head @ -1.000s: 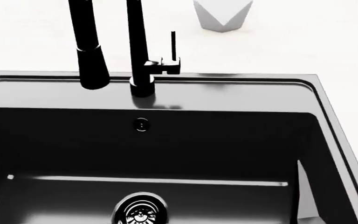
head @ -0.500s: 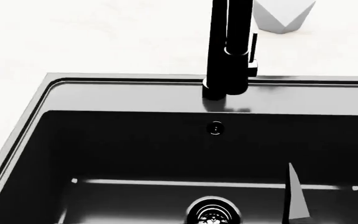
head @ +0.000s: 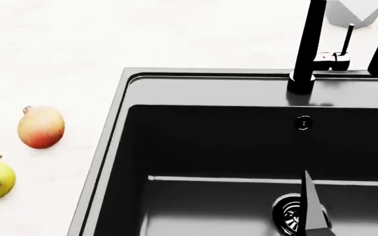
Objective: There is a mixed pile of frozen fruits and vegetables on the counter. Locate all the frozen vegetables and place the items in a bowl on the counter. Take all the frozen fruits and defrost them in a running sink.
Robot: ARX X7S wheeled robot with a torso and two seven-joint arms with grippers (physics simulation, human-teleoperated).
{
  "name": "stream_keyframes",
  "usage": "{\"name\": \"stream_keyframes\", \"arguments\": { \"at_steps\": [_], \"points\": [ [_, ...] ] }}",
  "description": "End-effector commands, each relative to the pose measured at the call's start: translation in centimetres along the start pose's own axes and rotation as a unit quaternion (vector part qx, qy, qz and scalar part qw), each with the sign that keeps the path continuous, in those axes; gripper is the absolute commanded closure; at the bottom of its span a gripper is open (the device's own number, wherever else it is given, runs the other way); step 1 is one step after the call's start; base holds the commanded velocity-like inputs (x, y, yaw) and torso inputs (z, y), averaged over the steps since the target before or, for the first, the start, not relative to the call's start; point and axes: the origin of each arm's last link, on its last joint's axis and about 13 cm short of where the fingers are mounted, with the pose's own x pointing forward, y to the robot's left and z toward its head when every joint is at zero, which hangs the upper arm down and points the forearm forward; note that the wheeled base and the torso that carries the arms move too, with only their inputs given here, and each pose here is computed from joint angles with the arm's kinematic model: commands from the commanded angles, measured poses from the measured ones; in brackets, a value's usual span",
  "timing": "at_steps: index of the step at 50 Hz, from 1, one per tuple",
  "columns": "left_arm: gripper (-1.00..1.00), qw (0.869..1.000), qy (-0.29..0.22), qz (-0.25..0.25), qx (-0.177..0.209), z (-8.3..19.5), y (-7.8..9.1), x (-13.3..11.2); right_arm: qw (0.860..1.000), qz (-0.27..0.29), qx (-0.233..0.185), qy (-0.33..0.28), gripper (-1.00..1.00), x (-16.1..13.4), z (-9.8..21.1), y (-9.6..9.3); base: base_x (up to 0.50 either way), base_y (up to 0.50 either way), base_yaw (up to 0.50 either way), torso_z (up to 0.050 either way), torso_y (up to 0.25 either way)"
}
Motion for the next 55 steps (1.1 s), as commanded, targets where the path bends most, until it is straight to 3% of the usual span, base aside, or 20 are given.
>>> {"name": "stream_keyframes", "arguments": {
  "at_steps": [1,20,27,32,36,37,39,55],
  "points": [
    [-1.0,1.0,-0.017,-0.013,-0.012,0.4,0.2,-0.5,1.0,-0.008,0.013,-0.013,-1.0,0.2,-0.1,-0.5,-0.34,0.5,0.0,0.0,0.0],
    [-1.0,1.0,-0.017,-0.013,-0.014,0.9,-0.2,0.0,1.0,-0.008,0.022,-0.002,-1.0,0.3,-0.6,-0.3,-0.37,0.47,0.0,0.0,0.0],
    [-1.0,1.0,-0.007,-0.018,-0.01,0.2,-0.4,0.1,1.0,-0.008,0.022,0.006,-1.0,0.4,-1.0,-0.5,-0.05,0.21,0.0,0.0,0.0],
    [-1.0,1.0,0.014,-0.026,-0.003,0.4,-0.6,0.1,0.999,-0.012,0.028,0.017,-1.0,0.5,-1.5,-0.6,0.0,0.0,0.0,0.0,0.0],
    [-1.0,0.998,0.044,-0.04,0.03,1.2,-1.4,0.6,0.999,-0.013,0.029,0.025,-1.0,0.5,-1.5,-0.5,0.0,0.0,0.0,0.0,0.0],
    [-1.0,0.997,0.06,-0.053,0.016,1.3,-1.5,0.7,0.999,-0.014,0.029,0.027,-1.0,0.4,-1.5,-0.5,0.0,0.0,0.0,0.0,0.0],
    [-1.0,0.995,0.077,-0.031,0.046,1.3,-1.5,1.0,0.999,-0.014,0.029,0.03,-1.0,0.3,-1.6,-0.5,0.0,0.0,0.0,0.0,0.0],
    [-1.0,0.986,0.15,-0.042,0.05,0.1,-1.8,2.9,0.998,-0.011,0.038,0.041,-1.0,0.4,-2.4,-0.4,0.0,0.0,0.0,0.0,0.0]
  ]
}}
